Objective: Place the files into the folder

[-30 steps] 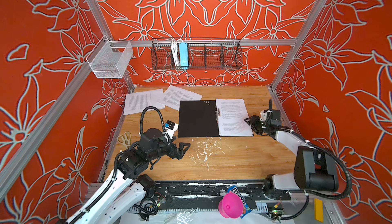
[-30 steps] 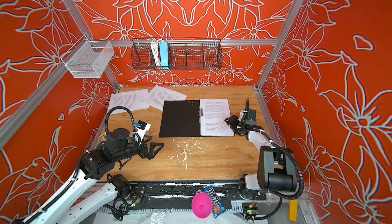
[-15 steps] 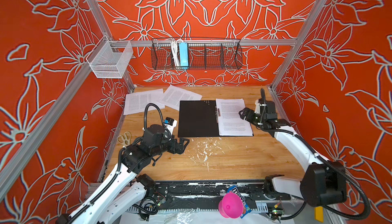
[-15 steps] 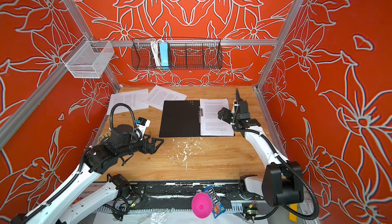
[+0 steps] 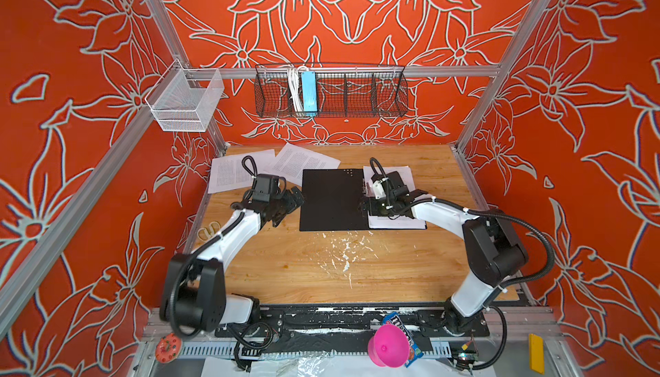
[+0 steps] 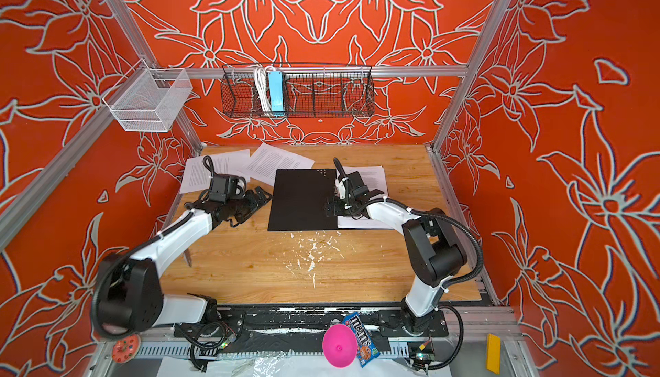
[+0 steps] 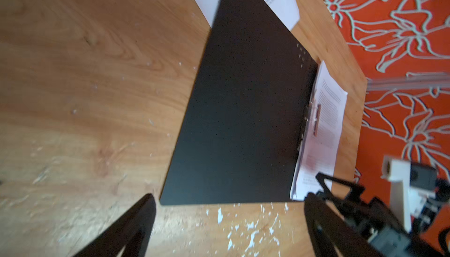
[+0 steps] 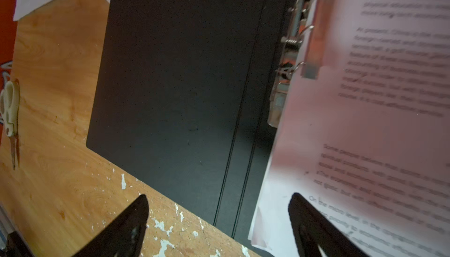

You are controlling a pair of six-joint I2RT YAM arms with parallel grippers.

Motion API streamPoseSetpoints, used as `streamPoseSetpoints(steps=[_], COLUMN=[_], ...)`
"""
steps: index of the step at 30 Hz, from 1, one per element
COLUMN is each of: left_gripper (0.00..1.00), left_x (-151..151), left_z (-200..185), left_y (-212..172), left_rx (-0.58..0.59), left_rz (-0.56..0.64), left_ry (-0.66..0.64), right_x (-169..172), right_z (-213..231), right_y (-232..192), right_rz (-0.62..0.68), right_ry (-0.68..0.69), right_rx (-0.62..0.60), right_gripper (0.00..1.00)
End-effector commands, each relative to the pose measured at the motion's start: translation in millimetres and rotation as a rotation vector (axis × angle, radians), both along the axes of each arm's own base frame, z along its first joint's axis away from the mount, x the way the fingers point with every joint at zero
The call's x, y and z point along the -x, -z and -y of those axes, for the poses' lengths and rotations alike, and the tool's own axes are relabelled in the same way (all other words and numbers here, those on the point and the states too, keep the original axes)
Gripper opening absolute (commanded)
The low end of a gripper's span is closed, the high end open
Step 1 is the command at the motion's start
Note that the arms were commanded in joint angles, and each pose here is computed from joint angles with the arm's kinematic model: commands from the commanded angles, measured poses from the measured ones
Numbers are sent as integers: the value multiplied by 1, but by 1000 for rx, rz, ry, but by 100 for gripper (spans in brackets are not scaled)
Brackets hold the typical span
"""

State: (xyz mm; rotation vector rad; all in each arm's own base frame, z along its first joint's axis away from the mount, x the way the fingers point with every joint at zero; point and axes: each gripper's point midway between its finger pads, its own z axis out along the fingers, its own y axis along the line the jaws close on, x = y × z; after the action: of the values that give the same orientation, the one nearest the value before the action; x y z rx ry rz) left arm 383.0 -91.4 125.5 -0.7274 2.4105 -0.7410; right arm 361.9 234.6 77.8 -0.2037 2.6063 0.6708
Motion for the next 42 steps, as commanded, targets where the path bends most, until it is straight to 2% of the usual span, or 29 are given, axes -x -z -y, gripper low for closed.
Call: streamPoseSetpoints(steps=[1,6,11,14,21,30,35,42], left_gripper=[86,76,72,69,69,69,69,68], left_x=[-49,-96,-133,-145,-159,-180,-199,-222], left_z=[-16,-32,-48,-54,-64,-59,-50,-41], left_y=[-4,25,52,69,99,139,136,126], left_rx=[31,6,-6,14,36,204,314,379], left_rz=[30,-54,-68,-86,-61,11,106,206], left_ry=[-126,-217,-300,-322,-377,-456,-452,-402], right_x=[3,10,9,8,8,7,6,7], right_z=[-19,-27,-23,-24,-26,-29,-31,-34], right_y=[-6,4,11,15,28,44,46,47], right_rz=[41,39,46,33,-1,-67,-80,-93], right_ry=[-61,-88,-85,-90,-91,-81,-81,-84], right_rx=[-10,20,49,49,50,-4,-27,-52], right_gripper=[90,90,90,90,91,91,91,90])
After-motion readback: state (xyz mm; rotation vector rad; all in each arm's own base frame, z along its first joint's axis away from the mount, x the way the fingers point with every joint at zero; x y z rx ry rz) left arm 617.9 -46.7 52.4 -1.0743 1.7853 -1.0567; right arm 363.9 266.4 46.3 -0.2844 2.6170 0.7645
